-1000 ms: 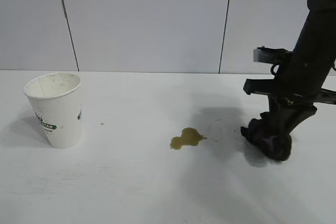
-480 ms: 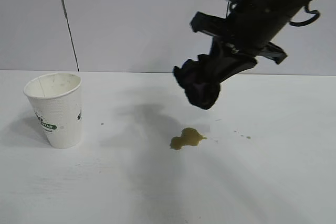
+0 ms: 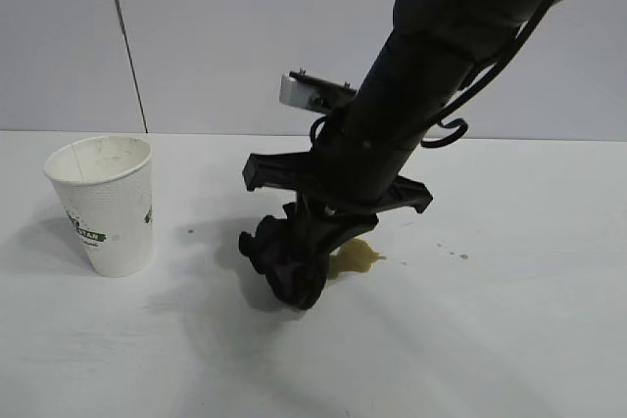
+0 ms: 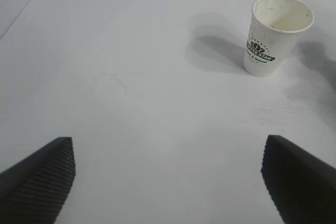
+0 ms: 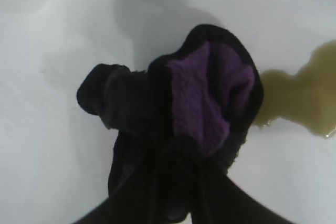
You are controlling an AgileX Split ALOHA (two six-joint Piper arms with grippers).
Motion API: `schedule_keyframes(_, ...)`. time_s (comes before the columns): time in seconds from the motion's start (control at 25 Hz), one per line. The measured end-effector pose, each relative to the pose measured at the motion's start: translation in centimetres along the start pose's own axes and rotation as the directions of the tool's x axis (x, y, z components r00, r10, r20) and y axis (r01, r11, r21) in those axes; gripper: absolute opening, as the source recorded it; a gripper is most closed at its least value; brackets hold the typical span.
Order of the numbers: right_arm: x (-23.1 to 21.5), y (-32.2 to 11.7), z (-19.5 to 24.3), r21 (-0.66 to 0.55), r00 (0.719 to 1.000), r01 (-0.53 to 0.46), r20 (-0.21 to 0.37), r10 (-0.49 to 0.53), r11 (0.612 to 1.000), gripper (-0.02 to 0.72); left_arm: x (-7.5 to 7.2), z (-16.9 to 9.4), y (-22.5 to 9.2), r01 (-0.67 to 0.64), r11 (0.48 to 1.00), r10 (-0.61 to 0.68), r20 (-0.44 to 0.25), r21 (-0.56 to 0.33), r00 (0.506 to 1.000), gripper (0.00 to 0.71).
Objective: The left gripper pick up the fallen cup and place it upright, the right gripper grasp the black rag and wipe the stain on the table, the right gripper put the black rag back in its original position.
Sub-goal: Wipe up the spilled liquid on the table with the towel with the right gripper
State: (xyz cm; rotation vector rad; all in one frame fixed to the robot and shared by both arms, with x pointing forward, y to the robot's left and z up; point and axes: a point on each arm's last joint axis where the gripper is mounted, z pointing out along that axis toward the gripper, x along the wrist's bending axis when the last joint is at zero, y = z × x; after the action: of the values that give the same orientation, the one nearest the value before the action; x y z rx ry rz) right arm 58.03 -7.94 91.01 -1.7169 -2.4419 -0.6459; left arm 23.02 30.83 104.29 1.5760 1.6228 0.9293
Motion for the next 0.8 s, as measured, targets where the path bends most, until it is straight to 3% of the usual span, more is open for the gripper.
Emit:
schedule_keyframes(0.2,-0.3,0.2,0.4,-0.005,1.0,0.003,0.024,-0.003,1.0,0.074,0.0,0.1,-0.1,0.0,1.0,0.0,0.0,0.004,1.0,0.694)
schedule_keyframes(0.52,-3.6,1.4,-0.9,0.003,0.988,-0.018,0.151,0.017,1.0,0.074,0.0,0.1,-0.1,0.0,1.0,0.0,0.0,0.004,1.0,0.694)
schedule_keyframes(0.8,-5.8,1.3,-1.2,0.043,0.977,-0.016,0.213,0.007,0.999,0.074,0.0,0.1,-0.1,0.0,1.0,0.0,0.0,0.004,1.0,0.694)
